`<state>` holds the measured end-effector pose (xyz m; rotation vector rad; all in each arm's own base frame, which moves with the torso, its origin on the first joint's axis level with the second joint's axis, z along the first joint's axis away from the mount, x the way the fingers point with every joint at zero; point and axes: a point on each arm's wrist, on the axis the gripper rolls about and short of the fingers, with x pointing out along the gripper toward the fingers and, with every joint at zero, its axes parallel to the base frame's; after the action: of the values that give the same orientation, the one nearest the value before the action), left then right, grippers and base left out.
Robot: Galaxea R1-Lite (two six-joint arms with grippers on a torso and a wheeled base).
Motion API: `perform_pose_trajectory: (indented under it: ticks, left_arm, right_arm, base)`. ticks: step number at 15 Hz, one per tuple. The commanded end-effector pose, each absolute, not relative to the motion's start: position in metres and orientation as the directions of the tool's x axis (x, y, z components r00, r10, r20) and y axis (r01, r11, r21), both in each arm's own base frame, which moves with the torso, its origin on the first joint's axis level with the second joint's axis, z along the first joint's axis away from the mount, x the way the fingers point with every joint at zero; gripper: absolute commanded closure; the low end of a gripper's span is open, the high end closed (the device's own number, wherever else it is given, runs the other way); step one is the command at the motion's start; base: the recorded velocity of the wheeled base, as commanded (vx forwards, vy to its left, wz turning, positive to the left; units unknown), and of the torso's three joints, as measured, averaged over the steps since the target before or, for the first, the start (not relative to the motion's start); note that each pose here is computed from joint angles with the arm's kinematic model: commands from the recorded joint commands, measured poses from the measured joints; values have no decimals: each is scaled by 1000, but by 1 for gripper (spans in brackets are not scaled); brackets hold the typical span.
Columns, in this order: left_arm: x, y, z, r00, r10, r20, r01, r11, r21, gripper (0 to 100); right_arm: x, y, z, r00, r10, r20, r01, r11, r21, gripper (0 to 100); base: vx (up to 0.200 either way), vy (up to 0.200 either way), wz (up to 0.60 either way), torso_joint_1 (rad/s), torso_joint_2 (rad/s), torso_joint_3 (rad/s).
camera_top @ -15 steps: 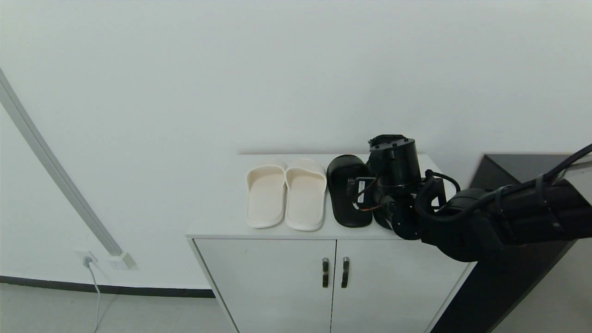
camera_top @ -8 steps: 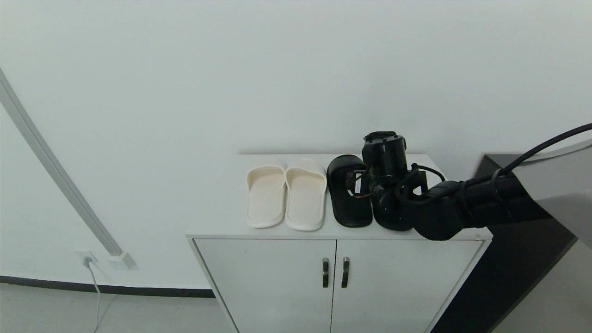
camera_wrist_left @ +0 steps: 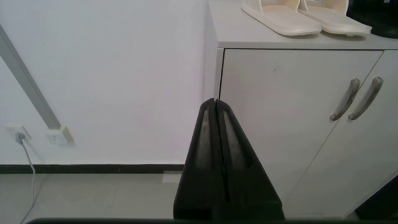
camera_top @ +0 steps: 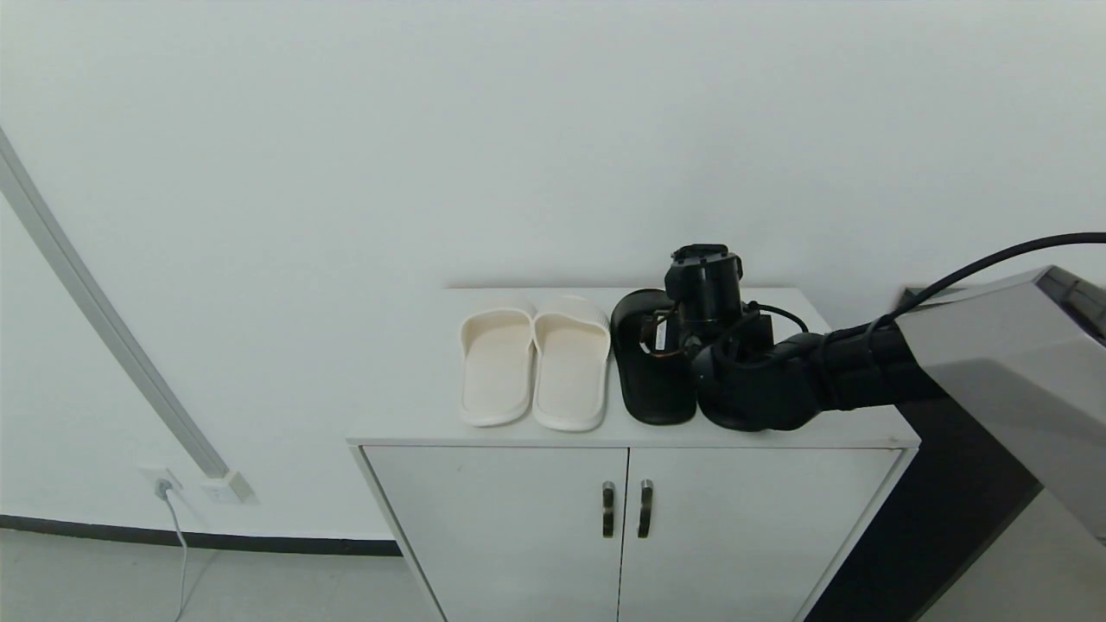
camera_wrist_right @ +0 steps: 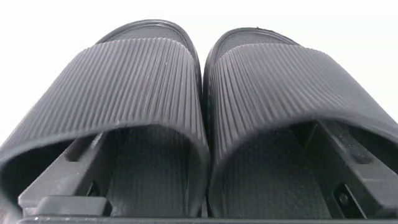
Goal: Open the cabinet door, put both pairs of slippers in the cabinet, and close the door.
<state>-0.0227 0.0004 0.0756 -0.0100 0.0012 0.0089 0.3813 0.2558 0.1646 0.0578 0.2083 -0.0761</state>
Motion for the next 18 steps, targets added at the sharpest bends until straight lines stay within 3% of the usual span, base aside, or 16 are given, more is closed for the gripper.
perform_pose_trajectory:
  ticks: [1, 2, 3, 10, 18]
  left_arm:
    - [-23, 0, 76, 1000, 9, -2, -9, 1000, -9, 100]
    - [-23, 0, 76, 1000, 9, 0, -9, 1000, -9, 100]
    - [-23, 0, 76, 1000, 9, 0, -9, 1000, -9, 100]
    - [-23, 0, 76, 1000, 9, 0, -9, 1000, -9, 100]
    - [-23, 0, 76, 1000, 9, 0, -9, 1000, -6, 100]
  right_arm:
    - [389, 256, 160, 975, -78, -208, 90, 995, 50, 0]
    - [390, 256, 159, 975, -78, -209, 90, 995, 51, 0]
    - [392, 257, 158, 975, -77, -207, 89, 995, 48, 100]
    - [388, 255, 169, 978, -84, -189, 95, 994, 52, 100]
    - [320, 232, 229, 990, -8, -141, 14, 999, 44, 100]
  base:
    - [0, 0, 0, 0, 0, 0]
    - [0, 0, 0, 0, 0, 0]
    - [0, 0, 0, 0, 0, 0]
    - [0, 0, 0, 0, 0, 0]
    - [0, 0, 0, 0, 0, 0]
